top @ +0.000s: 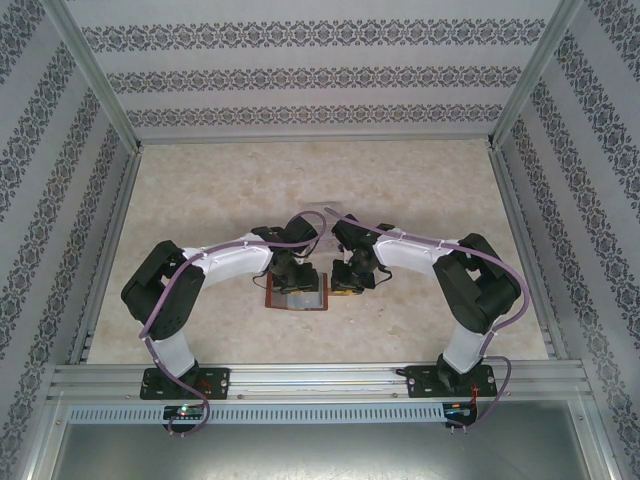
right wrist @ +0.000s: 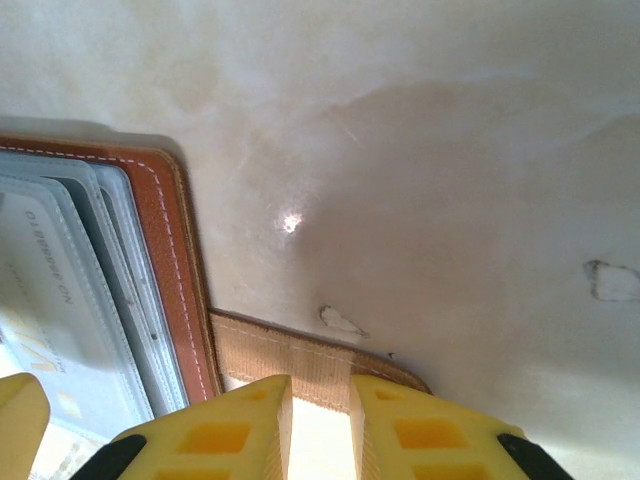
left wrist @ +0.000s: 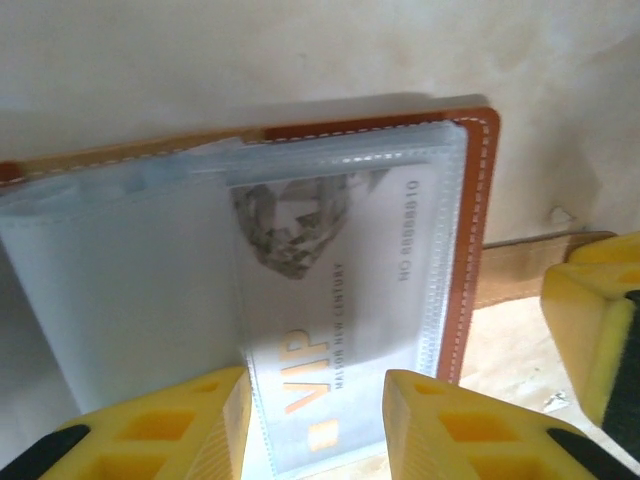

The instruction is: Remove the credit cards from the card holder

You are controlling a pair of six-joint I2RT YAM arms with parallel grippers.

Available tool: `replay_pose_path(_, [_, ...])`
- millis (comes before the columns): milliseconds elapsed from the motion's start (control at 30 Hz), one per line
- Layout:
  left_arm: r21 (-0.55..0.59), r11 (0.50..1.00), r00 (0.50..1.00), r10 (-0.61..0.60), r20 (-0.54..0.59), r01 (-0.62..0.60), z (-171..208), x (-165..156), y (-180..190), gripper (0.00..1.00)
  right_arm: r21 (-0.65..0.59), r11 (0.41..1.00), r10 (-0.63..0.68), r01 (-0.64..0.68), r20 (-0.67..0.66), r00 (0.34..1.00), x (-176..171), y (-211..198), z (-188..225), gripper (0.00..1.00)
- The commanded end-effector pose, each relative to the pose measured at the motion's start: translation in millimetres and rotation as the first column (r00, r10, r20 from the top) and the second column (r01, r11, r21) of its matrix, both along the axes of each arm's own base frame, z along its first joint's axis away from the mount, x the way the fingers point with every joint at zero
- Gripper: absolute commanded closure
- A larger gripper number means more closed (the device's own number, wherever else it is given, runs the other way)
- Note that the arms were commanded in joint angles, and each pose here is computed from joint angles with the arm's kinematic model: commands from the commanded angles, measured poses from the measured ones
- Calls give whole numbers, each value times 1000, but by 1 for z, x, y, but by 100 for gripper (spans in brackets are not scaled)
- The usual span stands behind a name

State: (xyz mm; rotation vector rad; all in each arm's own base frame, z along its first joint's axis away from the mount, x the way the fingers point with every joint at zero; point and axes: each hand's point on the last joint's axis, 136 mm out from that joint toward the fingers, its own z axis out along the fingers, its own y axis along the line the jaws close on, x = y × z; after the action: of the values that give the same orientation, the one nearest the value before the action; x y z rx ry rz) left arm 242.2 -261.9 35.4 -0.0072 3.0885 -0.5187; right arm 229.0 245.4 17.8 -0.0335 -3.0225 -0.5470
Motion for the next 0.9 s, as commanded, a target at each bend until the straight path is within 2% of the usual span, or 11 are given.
replay_pose_path(0, [112, 993, 1000, -20, 3, 20, 3, -6, 17, 58, -26, 1000, 6, -6, -22, 1000, -2, -5, -10, 75])
replay_pose_path(200, [186, 982, 999, -28, 41, 20, 13, -4, 30, 57, -24, 1000, 6, -7, -22, 1000, -2, -5, -10, 75])
replay_pose_path(567, [231, 973, 996, -30, 85, 10, 27, -1, 40, 57, -21, 1000, 4, -5, -21, 1000, -2, -4, -9, 75])
replay_pose_path(700, [229, 973, 995, -28, 94, 6, 29, -1, 39, 59, -22, 1000, 5, -5, -22, 1000, -3, -4, -9, 75])
replay_pose_path(867, [230, 973, 994, -25, 108, -1, 33, 0, 41, 66, -22, 1000, 4, -5, -21, 1000, -2, -4, -8, 75])
